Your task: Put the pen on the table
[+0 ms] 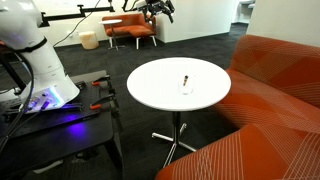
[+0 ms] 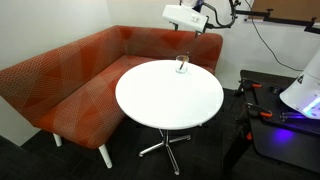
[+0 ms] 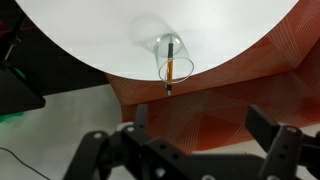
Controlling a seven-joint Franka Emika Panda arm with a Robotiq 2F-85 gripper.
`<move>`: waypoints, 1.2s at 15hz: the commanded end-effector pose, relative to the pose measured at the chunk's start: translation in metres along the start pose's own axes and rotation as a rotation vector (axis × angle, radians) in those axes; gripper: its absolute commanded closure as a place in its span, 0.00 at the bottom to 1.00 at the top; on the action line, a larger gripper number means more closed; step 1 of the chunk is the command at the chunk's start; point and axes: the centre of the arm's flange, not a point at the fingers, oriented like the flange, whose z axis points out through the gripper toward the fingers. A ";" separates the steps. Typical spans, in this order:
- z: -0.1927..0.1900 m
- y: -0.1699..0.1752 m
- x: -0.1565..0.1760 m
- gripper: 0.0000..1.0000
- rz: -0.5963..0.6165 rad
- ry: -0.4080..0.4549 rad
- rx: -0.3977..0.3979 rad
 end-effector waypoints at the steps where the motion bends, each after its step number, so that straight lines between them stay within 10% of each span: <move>1: 0.013 -0.023 0.007 0.00 0.038 -0.023 -0.019; 18: 0.099 -0.040 0.065 0.00 0.259 -0.030 -0.231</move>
